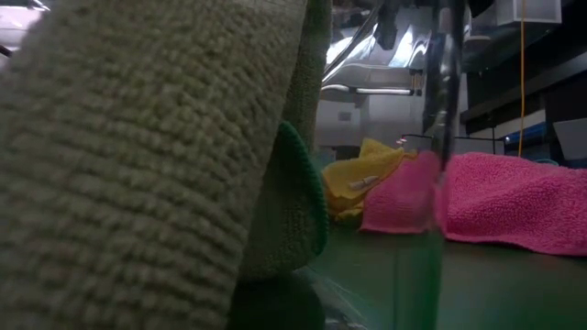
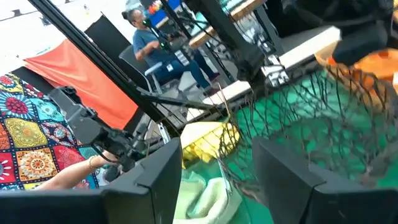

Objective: Sort microfiber towel by color & place in baskets
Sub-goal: Put the orange microfiber towel into the orange bin, then put the yellow microfiber towel into the wire basket

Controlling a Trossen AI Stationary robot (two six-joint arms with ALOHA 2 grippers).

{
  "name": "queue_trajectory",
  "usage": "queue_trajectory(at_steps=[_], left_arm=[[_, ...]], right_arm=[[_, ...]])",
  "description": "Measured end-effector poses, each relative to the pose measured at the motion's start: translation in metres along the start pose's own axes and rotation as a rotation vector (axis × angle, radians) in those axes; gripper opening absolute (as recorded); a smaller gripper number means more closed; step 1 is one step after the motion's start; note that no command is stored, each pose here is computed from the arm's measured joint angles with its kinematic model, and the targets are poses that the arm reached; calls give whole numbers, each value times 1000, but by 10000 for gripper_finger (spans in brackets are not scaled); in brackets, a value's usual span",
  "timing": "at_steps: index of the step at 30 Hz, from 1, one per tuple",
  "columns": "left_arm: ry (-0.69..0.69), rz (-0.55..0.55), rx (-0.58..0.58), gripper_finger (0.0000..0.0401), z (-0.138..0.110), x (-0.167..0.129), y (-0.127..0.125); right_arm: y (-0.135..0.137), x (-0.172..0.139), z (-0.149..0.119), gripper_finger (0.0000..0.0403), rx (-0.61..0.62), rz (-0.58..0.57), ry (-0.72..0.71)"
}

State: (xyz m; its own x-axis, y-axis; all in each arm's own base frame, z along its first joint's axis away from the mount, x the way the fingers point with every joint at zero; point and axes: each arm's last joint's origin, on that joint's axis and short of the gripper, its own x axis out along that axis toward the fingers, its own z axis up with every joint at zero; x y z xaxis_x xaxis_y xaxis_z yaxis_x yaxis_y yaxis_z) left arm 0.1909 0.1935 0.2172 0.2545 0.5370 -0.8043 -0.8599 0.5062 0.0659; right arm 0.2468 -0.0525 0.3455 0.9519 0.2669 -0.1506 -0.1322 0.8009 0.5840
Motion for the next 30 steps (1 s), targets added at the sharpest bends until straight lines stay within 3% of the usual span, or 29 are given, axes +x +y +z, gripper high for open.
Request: queue_trajectory(at_steps=[5, 11, 21, 30], left_arm=[[-12, -23, -3, 85, 1, -5, 0], [-85, -94, -17, 85, 4, -28, 3], [-215, -331, -17, 85, 4, -75, 7], [-217, -526, 48, 85, -1, -90, -8]], right_arm=[[-4, 0, -8, 193, 37, -44, 70], [-7, 2, -24, 193, 26, -186, 159], [14, 23, -59, 193, -100, -363, 285], [14, 53, -100, 193, -190, -514, 458]])
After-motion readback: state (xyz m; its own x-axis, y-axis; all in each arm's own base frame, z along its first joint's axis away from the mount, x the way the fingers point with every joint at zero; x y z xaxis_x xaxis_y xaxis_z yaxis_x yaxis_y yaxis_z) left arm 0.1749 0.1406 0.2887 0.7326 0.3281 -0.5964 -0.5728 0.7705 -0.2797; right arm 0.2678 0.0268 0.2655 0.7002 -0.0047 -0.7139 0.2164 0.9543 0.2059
